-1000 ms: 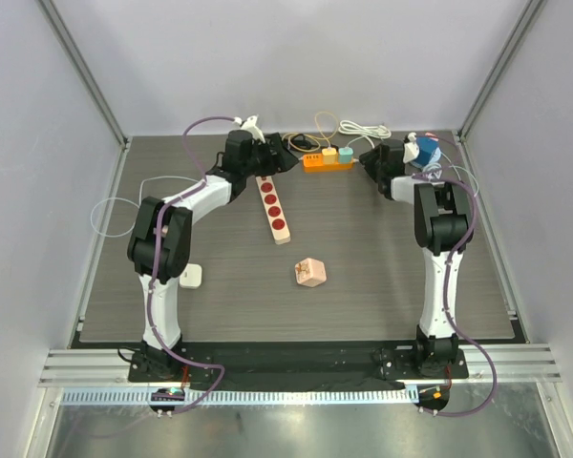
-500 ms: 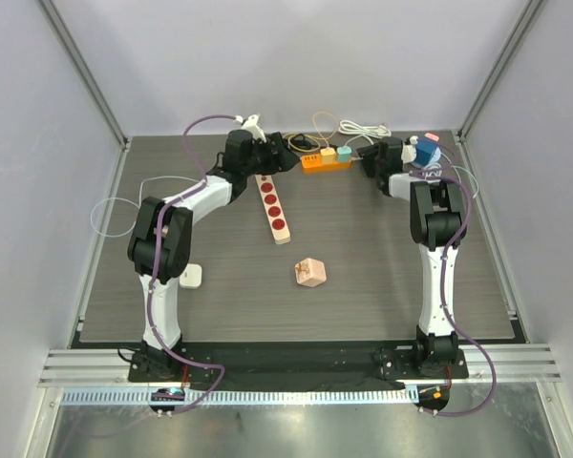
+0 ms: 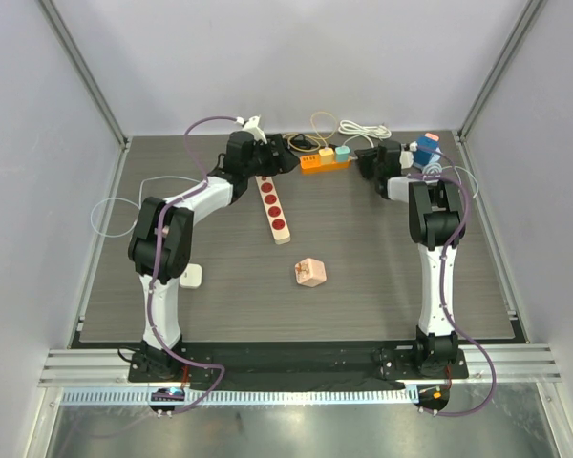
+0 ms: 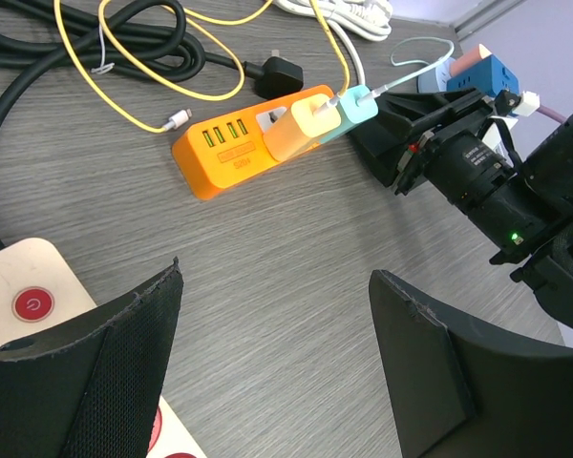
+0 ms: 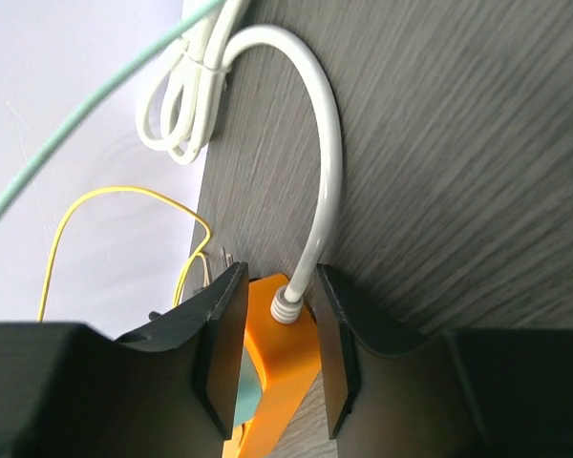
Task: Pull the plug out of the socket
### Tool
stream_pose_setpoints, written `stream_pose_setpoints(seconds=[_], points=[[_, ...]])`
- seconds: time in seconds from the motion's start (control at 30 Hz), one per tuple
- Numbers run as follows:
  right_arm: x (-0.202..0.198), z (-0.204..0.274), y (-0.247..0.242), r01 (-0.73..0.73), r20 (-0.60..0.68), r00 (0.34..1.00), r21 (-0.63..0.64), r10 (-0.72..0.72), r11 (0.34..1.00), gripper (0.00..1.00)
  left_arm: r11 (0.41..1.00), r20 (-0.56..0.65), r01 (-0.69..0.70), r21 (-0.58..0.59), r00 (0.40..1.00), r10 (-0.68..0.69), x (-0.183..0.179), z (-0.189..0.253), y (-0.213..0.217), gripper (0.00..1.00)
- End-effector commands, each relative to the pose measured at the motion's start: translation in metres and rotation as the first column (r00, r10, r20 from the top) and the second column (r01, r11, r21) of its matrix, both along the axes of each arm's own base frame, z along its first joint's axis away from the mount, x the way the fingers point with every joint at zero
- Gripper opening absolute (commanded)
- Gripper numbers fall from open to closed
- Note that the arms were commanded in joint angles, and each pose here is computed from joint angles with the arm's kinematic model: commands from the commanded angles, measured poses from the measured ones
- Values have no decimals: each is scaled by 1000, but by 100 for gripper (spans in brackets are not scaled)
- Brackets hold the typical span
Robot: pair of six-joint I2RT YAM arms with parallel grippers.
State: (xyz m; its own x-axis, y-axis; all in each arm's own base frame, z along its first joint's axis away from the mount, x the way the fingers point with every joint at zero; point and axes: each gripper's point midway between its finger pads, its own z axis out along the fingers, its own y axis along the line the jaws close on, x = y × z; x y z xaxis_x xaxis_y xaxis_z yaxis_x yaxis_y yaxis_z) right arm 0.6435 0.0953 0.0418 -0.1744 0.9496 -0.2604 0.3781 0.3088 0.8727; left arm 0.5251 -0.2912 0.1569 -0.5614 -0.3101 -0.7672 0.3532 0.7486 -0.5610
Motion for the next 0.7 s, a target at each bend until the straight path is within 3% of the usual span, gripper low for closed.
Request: stream_pose_setpoints(seconds=[0.0, 0.33, 0.47, 0.67], points=[[-13, -17, 18, -23, -68, 997, 17, 24, 1000, 40, 1000, 82, -6, -3, 997, 6, 5, 22, 0, 80], [-10, -28, 24, -15, -89, 996, -20, 13, 1000, 37, 1000, 87, -14, 4, 996, 13, 4, 24, 2, 80], [-12, -25, 24, -26, -78, 997, -33, 23, 999, 1, 1000, 93, -18, 7, 996, 18, 4, 25, 3, 80], [-40, -24, 31, -89, -90, 992, -55, 84, 995, 1, 999, 79, 2, 34, 997, -4, 6, 25, 1, 77]])
